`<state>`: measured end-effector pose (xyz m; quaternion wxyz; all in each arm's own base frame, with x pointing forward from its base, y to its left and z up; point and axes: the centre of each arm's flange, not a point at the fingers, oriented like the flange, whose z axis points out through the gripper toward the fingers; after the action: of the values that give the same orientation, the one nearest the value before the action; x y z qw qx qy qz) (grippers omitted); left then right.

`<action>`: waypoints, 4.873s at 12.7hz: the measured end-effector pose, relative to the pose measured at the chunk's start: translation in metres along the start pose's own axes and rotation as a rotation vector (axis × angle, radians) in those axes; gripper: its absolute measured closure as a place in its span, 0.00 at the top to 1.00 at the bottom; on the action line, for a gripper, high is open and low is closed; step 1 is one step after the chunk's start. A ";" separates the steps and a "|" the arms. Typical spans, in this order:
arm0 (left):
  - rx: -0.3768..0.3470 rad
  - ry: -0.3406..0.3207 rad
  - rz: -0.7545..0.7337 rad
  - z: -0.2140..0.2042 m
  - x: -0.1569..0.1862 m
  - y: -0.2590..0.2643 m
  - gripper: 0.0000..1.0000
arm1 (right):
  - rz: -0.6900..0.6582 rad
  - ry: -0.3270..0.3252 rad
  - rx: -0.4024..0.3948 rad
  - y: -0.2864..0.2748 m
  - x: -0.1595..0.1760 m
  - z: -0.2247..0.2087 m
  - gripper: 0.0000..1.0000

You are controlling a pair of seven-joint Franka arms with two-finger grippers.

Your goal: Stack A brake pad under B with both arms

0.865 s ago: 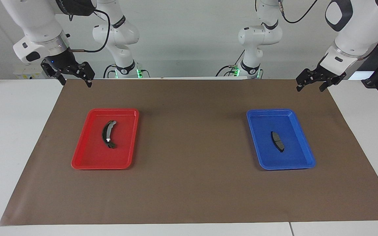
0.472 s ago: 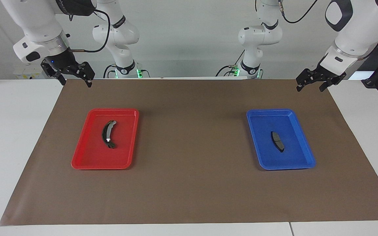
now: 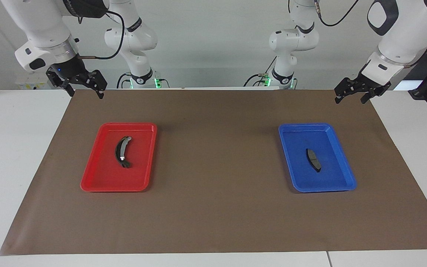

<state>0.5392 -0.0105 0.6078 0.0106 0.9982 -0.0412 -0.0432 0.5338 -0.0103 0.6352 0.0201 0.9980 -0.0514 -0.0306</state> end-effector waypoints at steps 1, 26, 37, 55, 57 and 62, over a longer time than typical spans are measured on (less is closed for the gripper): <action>0.000 0.000 0.000 0.000 0.000 0.000 1.00 | 0.000 0.000 0.000 0.000 0.000 0.000 1.00; -0.001 0.087 -0.095 0.309 0.049 0.028 0.98 | 0.003 -0.002 0.000 0.001 0.000 0.001 1.00; -0.001 0.056 -0.087 0.274 0.061 0.031 0.38 | 0.003 -0.002 0.000 0.001 0.001 0.001 1.00; -0.017 0.092 0.183 0.318 0.007 0.381 0.38 | 0.003 0.115 0.052 -0.006 0.005 0.284 1.00; -0.014 0.088 0.197 0.322 0.002 0.389 0.38 | 0.000 0.113 0.051 -0.006 0.005 0.300 1.00; -0.009 0.083 0.202 0.320 -0.001 0.392 0.87 | -0.028 0.093 0.048 -0.006 0.006 0.337 1.00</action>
<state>0.4790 -0.4065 0.2989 0.0210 0.9898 -0.1410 -0.0007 0.5187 -0.0170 0.2985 -0.0020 0.9992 -0.0370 0.0165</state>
